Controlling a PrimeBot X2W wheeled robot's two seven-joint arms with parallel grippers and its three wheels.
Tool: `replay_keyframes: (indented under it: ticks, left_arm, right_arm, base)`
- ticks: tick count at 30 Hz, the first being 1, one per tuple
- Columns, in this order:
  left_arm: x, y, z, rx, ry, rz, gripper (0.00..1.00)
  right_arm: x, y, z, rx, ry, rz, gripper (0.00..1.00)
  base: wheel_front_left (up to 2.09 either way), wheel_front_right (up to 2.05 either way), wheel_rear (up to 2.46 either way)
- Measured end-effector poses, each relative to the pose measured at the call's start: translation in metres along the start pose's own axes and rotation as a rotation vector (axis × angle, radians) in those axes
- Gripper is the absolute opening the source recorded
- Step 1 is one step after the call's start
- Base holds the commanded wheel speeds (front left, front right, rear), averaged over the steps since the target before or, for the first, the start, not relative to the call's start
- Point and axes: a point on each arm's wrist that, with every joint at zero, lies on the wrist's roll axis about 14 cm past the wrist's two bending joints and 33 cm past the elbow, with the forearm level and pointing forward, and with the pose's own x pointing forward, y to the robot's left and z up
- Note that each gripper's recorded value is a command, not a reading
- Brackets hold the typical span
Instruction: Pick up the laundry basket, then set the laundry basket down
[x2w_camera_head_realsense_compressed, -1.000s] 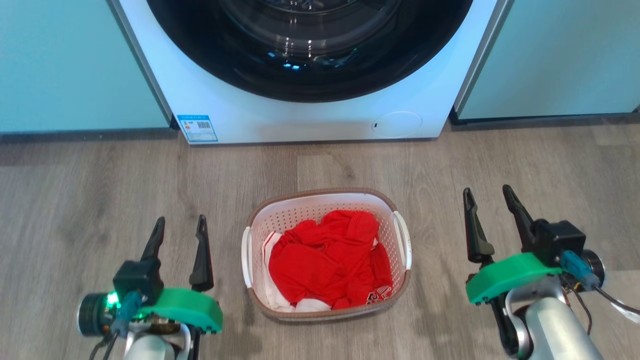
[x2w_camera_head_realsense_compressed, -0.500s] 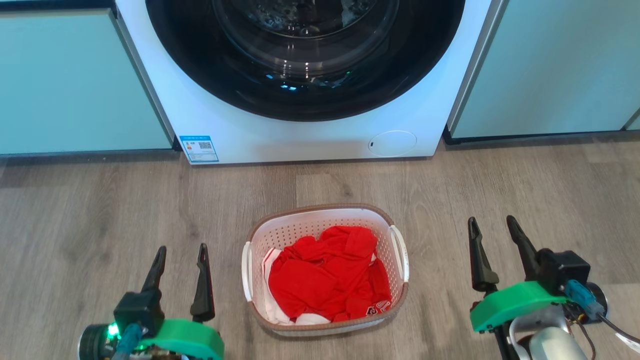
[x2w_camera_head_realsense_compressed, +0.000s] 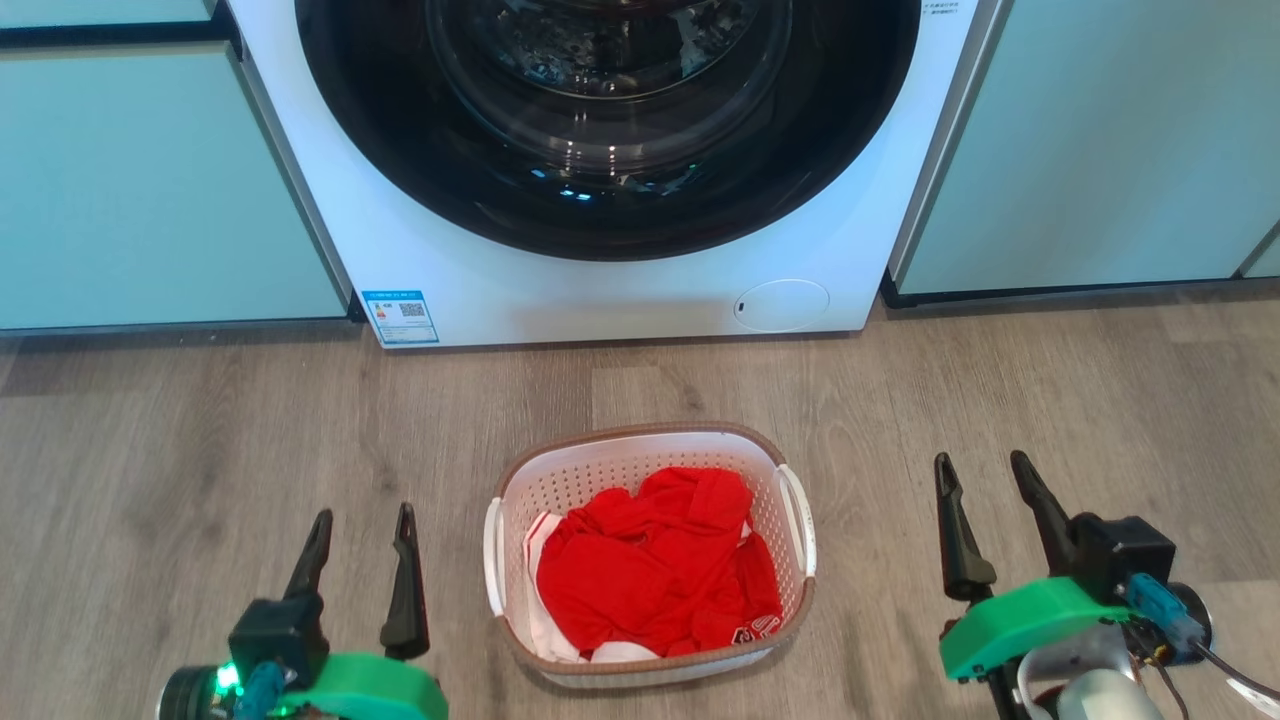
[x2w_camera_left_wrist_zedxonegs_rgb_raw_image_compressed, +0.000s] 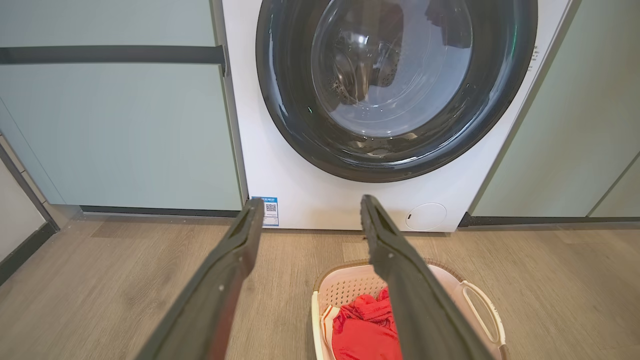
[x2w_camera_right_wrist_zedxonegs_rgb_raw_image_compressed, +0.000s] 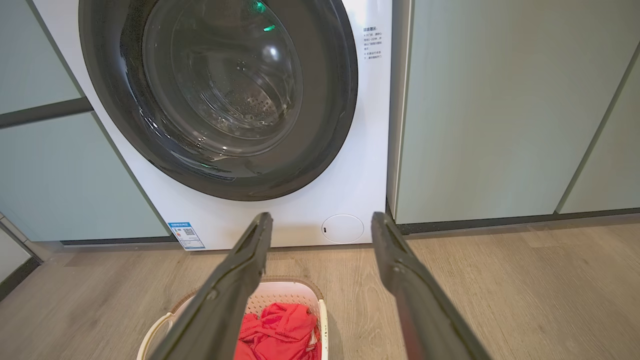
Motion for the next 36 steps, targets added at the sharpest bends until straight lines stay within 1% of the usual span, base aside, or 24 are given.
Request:
replay_keyframes:
  ticks: [9,10,16,18,36]
  left_arm:
    - [-0.002,-0.002,-0.001,0.0,0.005,-0.005,1.0]
    - [-0.002,-0.002,-0.001,-0.005,0.005,-0.006,0.0]
    - [-0.017,0.003,-0.037,0.0,0.124,0.01,0.0]
    - [-0.021,0.005,-0.043,-0.023,0.145,0.021,0.0]
    - [-0.015,0.01,-0.045,-0.238,0.174,0.062,0.0]
  right_arm:
    - [-0.002,-0.001,0.002,-0.001,-0.006,-0.005,1.0]
    - [-0.002,-0.001,0.002,-0.001,-0.005,-0.006,0.0]
    - [-0.018,-0.007,-0.035,0.015,0.112,-0.032,0.0]
    - [-0.022,-0.008,-0.04,0.038,0.127,-0.044,0.0]
    - [-0.021,-0.018,-0.04,0.235,0.128,-0.112,0.0]
  base:
    - [0.0,0.0,0.0]
    - [0.0,0.0,0.0]
    - [0.0,0.0,0.0]
    - [0.0,0.0,0.0]
    - [0.0,0.0,0.0]
